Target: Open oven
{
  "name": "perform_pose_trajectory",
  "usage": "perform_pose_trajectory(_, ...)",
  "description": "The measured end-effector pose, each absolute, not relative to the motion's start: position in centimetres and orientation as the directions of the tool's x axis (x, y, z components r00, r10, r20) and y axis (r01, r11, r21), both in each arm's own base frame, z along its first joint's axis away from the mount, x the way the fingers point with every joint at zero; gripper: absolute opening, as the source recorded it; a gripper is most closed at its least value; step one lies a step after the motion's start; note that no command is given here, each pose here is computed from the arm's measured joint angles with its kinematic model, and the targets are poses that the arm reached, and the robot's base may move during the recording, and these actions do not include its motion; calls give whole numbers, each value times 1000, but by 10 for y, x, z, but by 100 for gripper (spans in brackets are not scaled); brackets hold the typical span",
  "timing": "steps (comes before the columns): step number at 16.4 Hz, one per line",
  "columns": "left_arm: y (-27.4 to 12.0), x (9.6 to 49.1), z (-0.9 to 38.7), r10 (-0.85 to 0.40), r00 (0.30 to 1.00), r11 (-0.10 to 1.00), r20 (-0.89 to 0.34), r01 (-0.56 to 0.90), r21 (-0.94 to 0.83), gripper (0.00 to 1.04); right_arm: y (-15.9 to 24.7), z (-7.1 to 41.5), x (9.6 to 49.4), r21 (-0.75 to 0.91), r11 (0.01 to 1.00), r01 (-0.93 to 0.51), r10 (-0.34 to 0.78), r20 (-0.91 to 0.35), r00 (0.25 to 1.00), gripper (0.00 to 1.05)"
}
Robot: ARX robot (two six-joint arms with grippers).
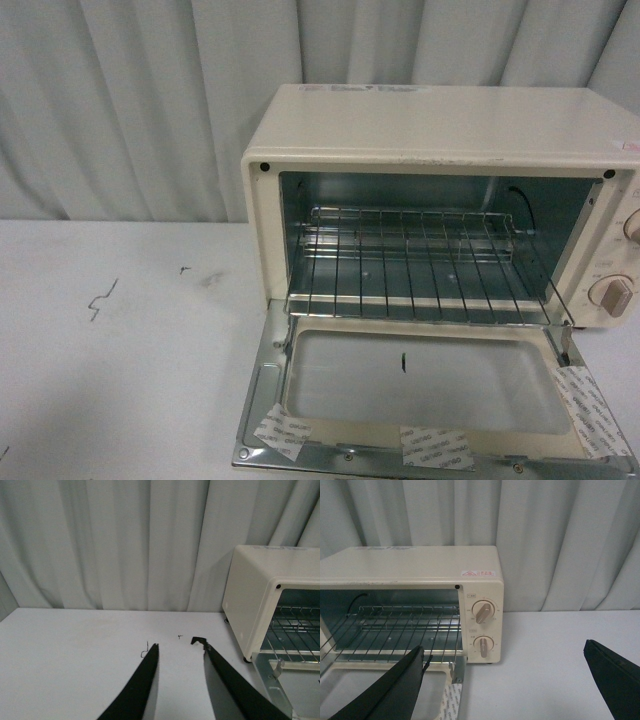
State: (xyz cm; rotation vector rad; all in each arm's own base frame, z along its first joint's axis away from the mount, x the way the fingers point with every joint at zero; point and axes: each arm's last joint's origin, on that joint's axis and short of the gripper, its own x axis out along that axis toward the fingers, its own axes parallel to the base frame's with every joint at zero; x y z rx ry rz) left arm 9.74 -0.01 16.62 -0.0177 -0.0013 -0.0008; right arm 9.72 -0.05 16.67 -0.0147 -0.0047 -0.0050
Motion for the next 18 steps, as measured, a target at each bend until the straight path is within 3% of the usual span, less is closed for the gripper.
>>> perform_pose_trajectory(5,0,97,166,-1,1000,1000,1,1,-18,94,0,167,97,-15,1000,5,-5,5,1000,98)
perform_pose_trajectory(6,0,97,166,-1,1000,1000,1,1,-17,100,0,167,97,-15,1000,5,-5,5,1000,98)
perform_pose_trajectory(18,0,97,166,-1,1000,1000,2,1,-17,98,0,167,97,-15,1000,5,-5,4,1000,98)
